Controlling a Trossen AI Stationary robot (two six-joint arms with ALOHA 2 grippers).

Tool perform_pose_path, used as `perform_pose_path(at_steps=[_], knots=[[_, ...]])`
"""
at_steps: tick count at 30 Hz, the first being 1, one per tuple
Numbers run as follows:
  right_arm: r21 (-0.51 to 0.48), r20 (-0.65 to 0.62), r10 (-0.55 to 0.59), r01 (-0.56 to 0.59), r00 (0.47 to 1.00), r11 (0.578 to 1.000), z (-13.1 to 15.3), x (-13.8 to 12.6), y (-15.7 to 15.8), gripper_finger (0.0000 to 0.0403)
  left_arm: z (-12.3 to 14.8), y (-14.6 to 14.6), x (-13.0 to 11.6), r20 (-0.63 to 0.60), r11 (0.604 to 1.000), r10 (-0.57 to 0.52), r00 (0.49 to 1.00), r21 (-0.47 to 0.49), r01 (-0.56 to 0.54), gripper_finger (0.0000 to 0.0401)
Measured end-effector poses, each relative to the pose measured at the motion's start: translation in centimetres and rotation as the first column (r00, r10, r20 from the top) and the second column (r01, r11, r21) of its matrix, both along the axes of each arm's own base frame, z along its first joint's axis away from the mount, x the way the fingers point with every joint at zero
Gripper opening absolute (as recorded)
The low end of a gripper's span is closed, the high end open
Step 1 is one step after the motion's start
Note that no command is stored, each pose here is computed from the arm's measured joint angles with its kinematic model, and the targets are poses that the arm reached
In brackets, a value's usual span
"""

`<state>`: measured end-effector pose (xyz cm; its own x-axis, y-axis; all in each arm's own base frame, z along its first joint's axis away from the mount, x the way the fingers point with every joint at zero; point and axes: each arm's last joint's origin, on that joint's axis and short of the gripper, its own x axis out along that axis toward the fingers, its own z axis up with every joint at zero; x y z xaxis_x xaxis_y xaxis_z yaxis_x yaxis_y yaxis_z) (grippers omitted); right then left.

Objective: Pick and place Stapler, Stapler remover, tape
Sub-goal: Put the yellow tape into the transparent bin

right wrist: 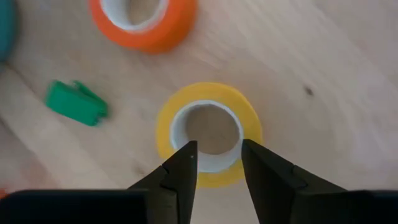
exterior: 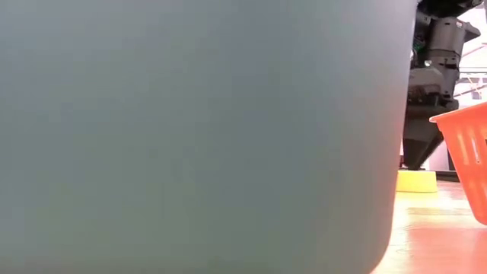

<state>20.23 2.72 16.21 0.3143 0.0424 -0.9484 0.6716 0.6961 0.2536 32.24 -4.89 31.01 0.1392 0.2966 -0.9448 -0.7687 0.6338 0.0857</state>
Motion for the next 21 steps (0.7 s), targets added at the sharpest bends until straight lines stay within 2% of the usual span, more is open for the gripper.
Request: perform_pose_path(at_steps=[6,17,21], knots=[[-0.011,-0.047,0.01,-0.011,0.999,1.0,-1.0,0.3,0.3,0.0123,0.0,-0.5,-0.1,0.002,1.0,-0.014,1.0,0.001,0.014,0.0097],[-0.059,-0.066,0.006,-0.01,0.998,0.998,-1.2,0.1,0.1,0.0107,0.0,-0.6,0.0,-0.002,0.999,-0.046,0.999,0.023,0.046,0.0097],[-0.045,-0.064,-0.003,0.0,0.998,0.999,-1.1,0.1,0.2,0.0105,0.0,-0.6,0.0,-0.006,0.998,-0.058,0.998,0.025,0.058,0.0097]])
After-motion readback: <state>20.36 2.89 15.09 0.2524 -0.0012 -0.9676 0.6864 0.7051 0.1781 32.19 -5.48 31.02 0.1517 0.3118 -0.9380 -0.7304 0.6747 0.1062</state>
